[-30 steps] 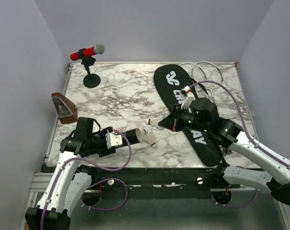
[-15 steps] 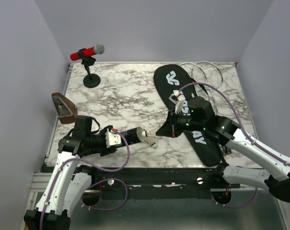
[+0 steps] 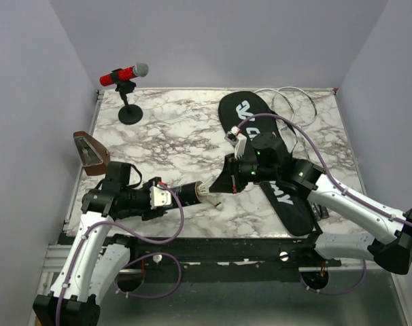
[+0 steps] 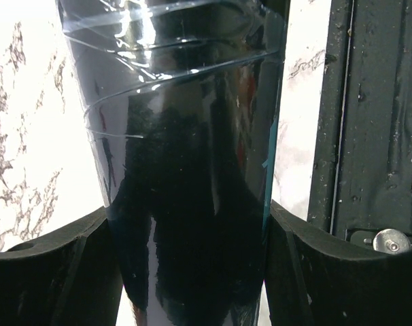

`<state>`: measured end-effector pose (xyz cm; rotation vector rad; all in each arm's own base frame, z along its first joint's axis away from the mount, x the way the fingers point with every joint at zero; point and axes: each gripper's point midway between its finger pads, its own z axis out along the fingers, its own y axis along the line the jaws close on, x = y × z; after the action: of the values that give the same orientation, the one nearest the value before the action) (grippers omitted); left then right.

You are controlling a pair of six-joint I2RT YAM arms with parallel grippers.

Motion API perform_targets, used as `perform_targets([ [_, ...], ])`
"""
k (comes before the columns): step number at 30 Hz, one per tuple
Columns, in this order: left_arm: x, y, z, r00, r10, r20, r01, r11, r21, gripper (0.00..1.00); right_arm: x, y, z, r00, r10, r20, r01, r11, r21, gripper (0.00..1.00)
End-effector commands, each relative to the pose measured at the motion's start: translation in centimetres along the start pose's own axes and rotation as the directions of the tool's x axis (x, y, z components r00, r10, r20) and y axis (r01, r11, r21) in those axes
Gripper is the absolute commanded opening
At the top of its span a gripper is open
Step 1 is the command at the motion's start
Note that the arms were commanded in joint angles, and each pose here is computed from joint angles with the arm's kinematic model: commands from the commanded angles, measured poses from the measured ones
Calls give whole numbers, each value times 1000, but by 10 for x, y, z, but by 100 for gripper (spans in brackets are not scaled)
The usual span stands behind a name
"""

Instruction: Pack up the badminton gear

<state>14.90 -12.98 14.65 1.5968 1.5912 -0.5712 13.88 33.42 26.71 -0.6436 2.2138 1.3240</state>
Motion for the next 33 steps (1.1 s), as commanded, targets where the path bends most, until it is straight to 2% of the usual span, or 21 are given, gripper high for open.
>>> perform_targets([
  [1, -13, -11, -2, 992, 99, 74, -101, 995, 16, 31, -8, 20, 2, 999, -39, 14, 40, 996, -83, 3],
  [12, -28, -7, -5, 990, 82, 116, -84, 996, 13, 31, 5, 37, 30, 999, -35, -29, 30, 988, -153, 3],
  [15, -32, -6, -5, 989, 74, 129, -76, 997, 13, 31, 11, 40, 38, 999, -32, -39, 26, 987, -157, 7],
  [17, -34, -8, -6, 988, 72, 138, -74, 997, 15, 31, 11, 38, 39, 999, -27, -31, 22, 988, -152, 15],
  [20, -36, -11, -7, 986, 71, 148, -75, 997, 19, 31, 7, 34, 35, 1000, -30, 0, 30, 992, -120, 52],
  [23, -35, -14, -7, 986, 68, 149, -73, 997, 25, 31, 1, 31, 24, 998, -44, 41, 48, 996, -80, 70],
  [25, -33, -16, -6, 987, 65, 145, -69, 997, 27, 31, -4, 34, 14, 996, -52, 73, 57, 996, -69, 73],
  [33, -30, -19, -5, 988, 52, 143, -56, 998, 26, 31, -13, 30, -23, 984, -82, 156, 79, 997, 24, 74],
])
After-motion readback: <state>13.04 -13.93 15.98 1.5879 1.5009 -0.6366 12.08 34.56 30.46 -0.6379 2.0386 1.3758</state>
